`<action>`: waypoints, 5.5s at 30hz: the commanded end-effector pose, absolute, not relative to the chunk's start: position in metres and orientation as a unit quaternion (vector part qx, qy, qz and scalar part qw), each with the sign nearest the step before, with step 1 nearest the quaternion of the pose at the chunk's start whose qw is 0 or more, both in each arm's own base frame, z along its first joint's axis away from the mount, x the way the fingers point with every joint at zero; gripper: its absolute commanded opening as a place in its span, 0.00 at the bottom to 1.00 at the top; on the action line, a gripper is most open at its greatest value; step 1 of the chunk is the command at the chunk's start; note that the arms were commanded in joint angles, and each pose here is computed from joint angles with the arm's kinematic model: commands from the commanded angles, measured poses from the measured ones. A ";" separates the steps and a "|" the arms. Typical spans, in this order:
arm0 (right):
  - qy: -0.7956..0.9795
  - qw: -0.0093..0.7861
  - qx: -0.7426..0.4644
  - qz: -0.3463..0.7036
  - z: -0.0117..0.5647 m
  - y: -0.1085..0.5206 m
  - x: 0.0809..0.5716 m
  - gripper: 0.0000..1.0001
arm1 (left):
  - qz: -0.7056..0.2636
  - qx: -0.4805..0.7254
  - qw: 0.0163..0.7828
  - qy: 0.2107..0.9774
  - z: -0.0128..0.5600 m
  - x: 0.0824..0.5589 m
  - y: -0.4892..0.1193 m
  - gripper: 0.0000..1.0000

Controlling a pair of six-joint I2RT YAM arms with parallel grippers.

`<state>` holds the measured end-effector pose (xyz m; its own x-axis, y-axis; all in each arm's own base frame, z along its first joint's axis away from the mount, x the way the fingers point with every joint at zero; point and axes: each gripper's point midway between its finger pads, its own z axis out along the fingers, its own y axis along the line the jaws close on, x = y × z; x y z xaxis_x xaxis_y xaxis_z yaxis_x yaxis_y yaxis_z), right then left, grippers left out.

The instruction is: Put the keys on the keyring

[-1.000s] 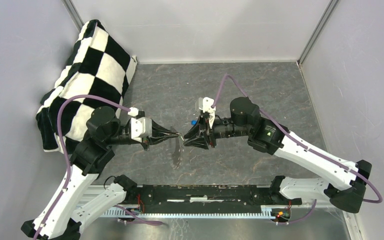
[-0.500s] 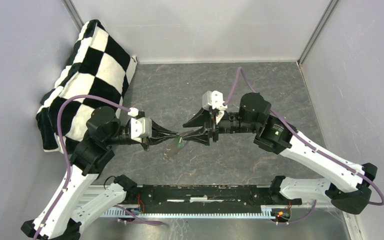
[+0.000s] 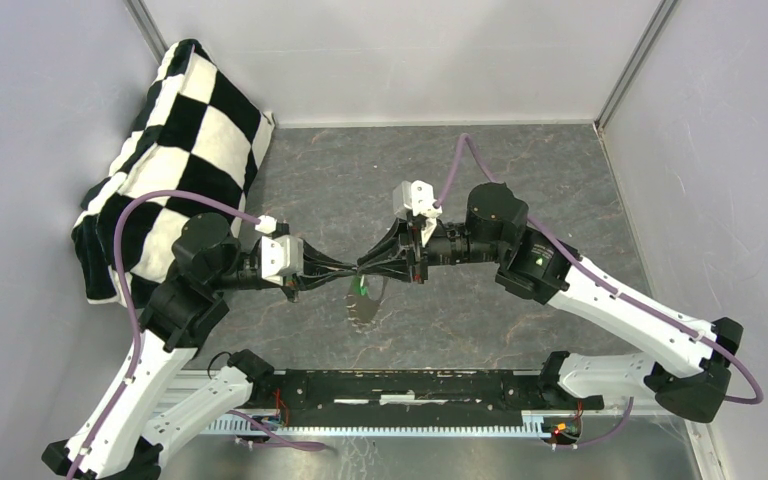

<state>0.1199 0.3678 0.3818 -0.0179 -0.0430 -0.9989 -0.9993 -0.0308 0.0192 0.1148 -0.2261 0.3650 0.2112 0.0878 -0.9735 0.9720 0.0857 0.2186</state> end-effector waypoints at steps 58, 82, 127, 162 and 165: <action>0.587 0.386 -0.613 0.362 0.359 0.400 0.113 0.00 | -0.419 0.624 0.416 0.511 0.312 0.097 -0.224 0.26; 0.500 0.557 -0.490 0.446 0.408 0.347 0.099 0.54 | -0.398 0.546 0.527 0.515 0.352 0.117 -0.225 0.02; 0.471 0.621 -0.380 0.498 0.448 0.339 0.114 0.49 | -0.471 0.437 0.631 0.434 0.439 0.110 -0.228 0.02; 0.479 0.545 -0.414 0.549 0.425 0.346 0.103 0.00 | -0.456 0.459 0.624 0.439 0.428 0.106 -0.225 0.02; 0.488 0.542 -0.412 0.546 0.420 0.345 0.105 0.00 | -0.455 0.458 0.626 0.437 0.429 0.106 -0.225 0.02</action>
<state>0.1074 0.3481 0.4124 -0.0665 0.1784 -0.9817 -0.9940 0.0740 0.0807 0.1091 -0.2290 0.4139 0.1170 -0.1468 -0.9822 0.9837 0.1529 0.0943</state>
